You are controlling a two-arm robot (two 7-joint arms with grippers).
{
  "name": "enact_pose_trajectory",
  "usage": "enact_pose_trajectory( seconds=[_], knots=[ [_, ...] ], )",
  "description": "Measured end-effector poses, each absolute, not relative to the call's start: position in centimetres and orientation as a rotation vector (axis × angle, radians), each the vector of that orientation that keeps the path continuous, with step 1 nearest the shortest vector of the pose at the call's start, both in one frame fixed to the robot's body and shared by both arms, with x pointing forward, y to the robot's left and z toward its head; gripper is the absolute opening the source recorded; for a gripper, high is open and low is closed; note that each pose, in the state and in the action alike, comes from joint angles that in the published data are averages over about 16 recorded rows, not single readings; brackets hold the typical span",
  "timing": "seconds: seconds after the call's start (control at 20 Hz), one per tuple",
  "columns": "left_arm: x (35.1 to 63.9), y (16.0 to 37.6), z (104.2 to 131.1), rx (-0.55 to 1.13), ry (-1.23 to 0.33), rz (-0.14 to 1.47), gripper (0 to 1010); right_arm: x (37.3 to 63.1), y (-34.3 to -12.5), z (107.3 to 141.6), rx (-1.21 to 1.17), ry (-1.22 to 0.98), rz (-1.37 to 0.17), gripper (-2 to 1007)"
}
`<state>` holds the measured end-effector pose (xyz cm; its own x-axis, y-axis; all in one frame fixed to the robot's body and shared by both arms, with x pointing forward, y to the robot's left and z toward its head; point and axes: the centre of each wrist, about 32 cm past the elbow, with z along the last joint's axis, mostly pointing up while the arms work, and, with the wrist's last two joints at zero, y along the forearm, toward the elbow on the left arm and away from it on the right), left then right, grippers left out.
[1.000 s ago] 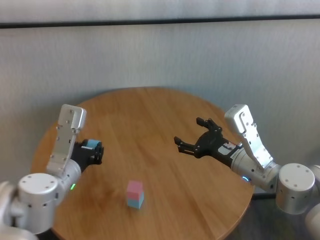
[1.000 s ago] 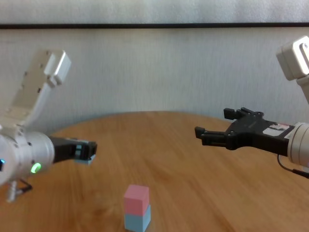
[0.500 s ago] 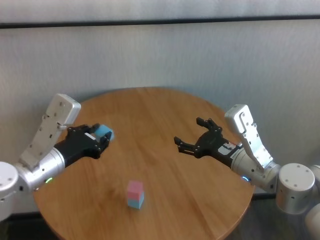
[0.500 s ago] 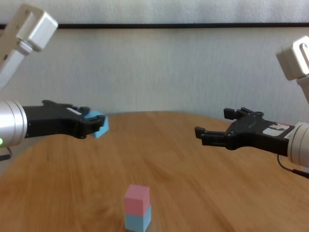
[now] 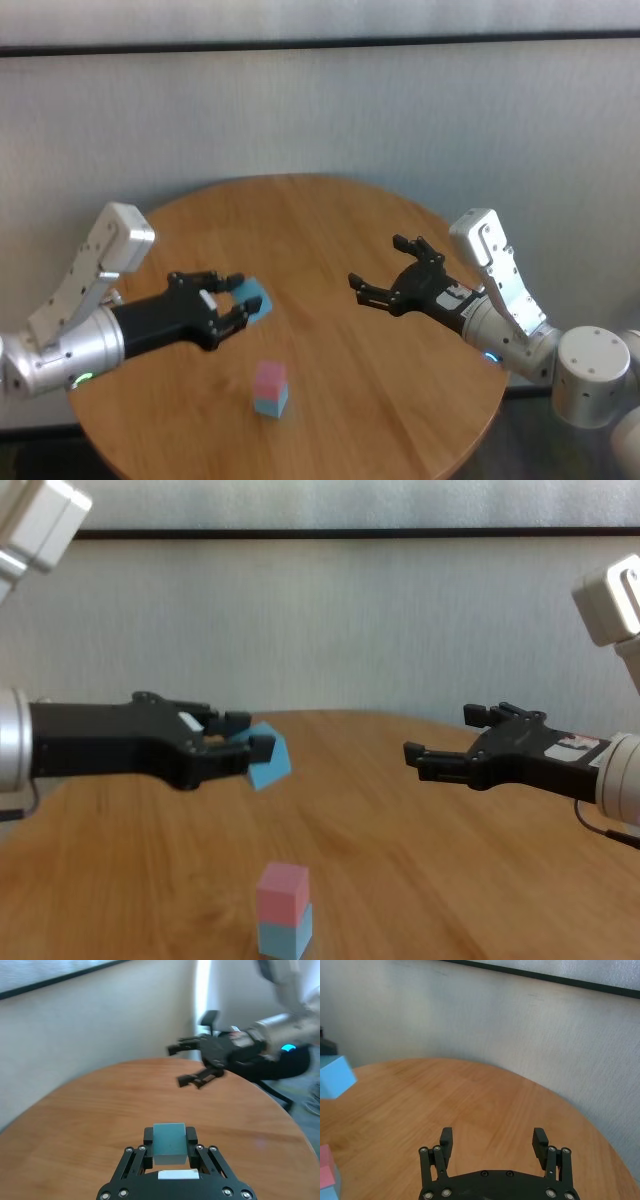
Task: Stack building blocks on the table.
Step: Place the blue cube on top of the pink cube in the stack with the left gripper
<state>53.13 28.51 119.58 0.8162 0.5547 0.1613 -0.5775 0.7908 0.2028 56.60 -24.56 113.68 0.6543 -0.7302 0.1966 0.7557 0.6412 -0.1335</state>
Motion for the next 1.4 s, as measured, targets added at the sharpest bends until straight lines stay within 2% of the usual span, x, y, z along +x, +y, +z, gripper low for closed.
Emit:
enact_pose_trajectory(
  seconds=[0.6, 1.4],
  knots=[
    [54.8, 29.8, 118.8, 0.255, -0.071, 0.346, 388, 56.6, -24.6, 113.7, -0.211, -0.129, -0.850, 1005],
    [56.9, 29.8, 118.8, 0.354, -0.139, 0.220, 388, 56.6, -24.6, 113.7, -0.211, -0.129, -0.850, 1005]
  ],
)
